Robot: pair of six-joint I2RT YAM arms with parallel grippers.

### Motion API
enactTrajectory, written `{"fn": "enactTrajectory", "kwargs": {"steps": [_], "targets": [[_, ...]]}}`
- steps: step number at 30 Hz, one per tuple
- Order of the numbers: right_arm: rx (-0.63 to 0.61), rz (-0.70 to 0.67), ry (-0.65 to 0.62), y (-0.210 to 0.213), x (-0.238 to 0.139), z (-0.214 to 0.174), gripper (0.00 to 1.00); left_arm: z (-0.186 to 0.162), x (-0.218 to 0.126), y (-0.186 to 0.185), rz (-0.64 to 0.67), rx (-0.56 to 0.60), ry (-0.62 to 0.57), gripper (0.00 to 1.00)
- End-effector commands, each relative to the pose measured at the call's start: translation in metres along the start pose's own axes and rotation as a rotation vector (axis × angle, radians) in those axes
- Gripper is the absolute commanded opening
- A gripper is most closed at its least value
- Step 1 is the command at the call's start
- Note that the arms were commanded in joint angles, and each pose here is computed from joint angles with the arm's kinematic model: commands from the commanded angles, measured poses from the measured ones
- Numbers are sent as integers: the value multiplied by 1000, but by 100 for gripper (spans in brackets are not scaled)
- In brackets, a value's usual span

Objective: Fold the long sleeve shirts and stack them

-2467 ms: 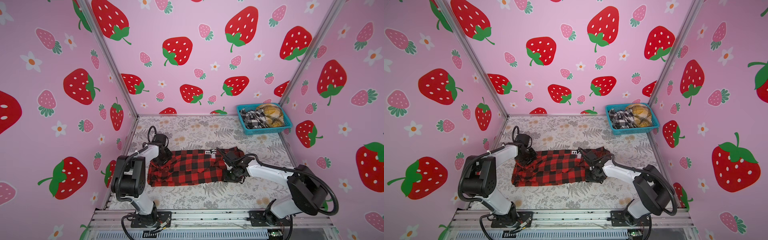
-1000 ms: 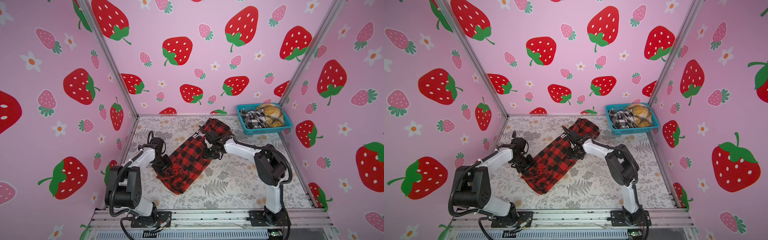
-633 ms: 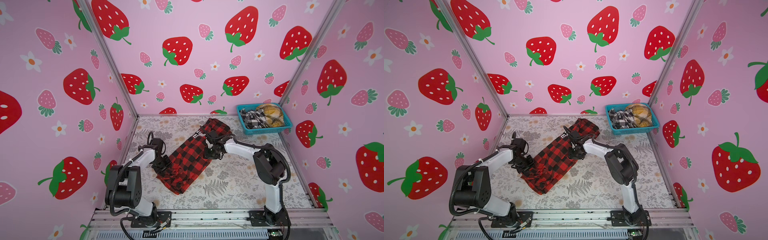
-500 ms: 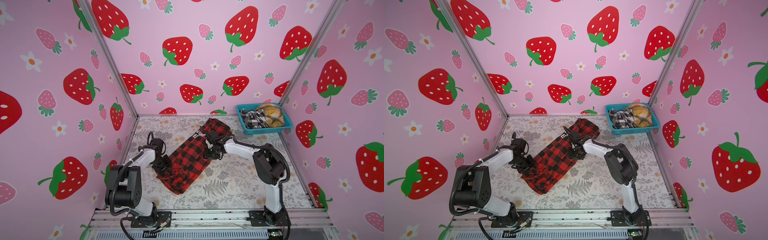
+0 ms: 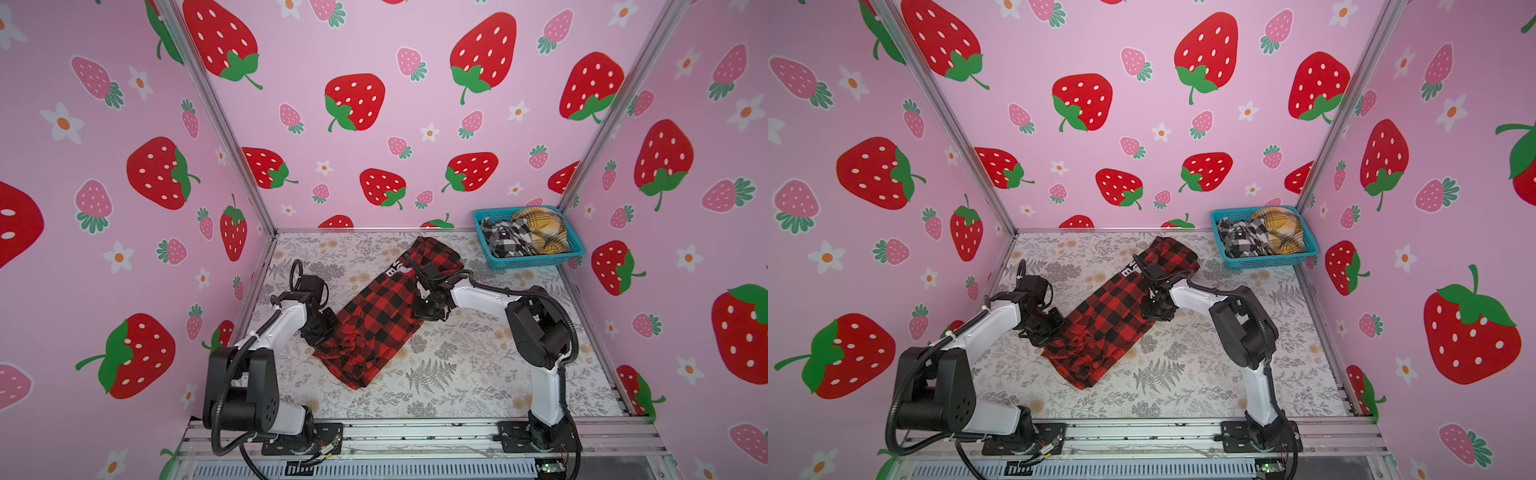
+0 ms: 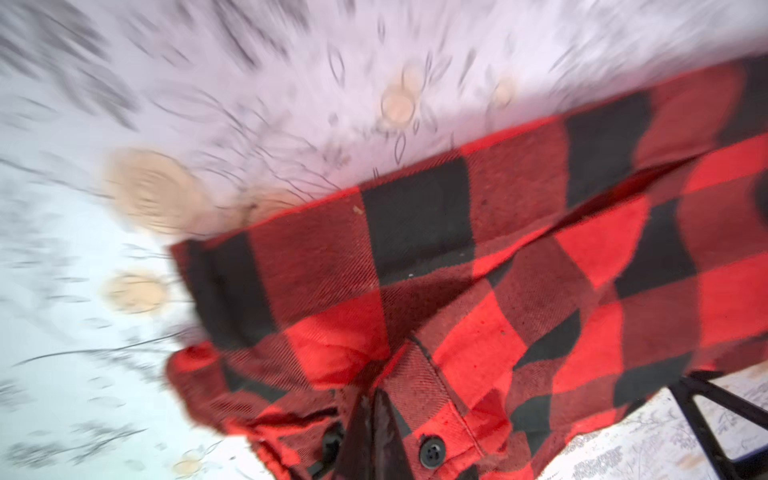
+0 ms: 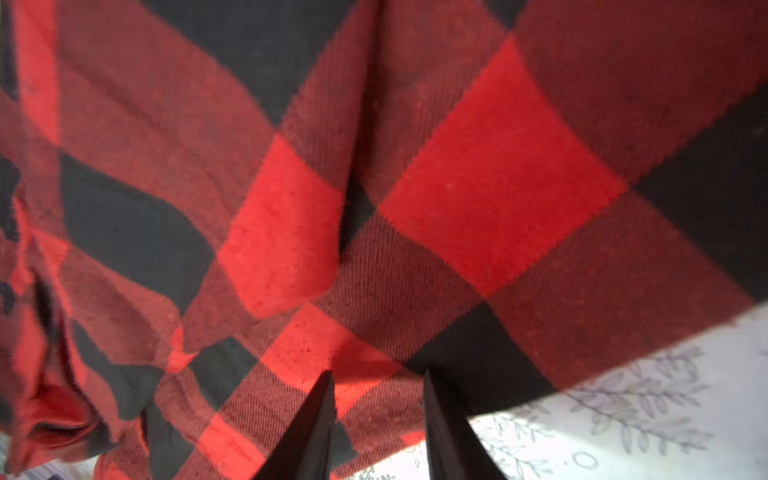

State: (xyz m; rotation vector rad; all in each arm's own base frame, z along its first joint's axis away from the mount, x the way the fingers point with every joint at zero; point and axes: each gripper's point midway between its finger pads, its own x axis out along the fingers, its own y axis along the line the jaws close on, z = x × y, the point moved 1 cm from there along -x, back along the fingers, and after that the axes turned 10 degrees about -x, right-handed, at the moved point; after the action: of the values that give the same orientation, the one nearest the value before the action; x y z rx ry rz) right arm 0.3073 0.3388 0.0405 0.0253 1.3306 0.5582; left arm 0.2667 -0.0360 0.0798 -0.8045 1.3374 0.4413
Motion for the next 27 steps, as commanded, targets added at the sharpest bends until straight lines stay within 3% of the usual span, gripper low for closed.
{"fn": "enactTrajectory", "kwargs": {"steps": [1, 5, 14, 18, 19, 20, 22, 27], "targets": [[29, -9, 13, -5, 5, -3, 38, 16, -31, 15, 52, 5, -150, 0], [30, -6, 16, -6, 7, -2, 38, 21, -34, 28, 99, -12, -207, 0], [25, 4, 6, -2, 4, 5, 38, -1, 18, 27, 100, -60, -8, 0], [3, 34, -42, 9, -10, 19, 46, -2, 20, 26, 104, -62, 9, 0], [-10, 45, -73, 14, -18, 26, 50, -2, 19, 26, 107, -63, 10, 3], [-17, 37, -103, 16, -25, 34, 53, -2, 18, 28, 116, -66, 9, 21], [-38, -12, -144, 13, -38, 51, 59, -3, 15, 30, 129, -73, 11, 43], [-63, -185, -194, -14, -55, 107, 65, -14, -1, 30, 114, -65, 3, 55]]}}
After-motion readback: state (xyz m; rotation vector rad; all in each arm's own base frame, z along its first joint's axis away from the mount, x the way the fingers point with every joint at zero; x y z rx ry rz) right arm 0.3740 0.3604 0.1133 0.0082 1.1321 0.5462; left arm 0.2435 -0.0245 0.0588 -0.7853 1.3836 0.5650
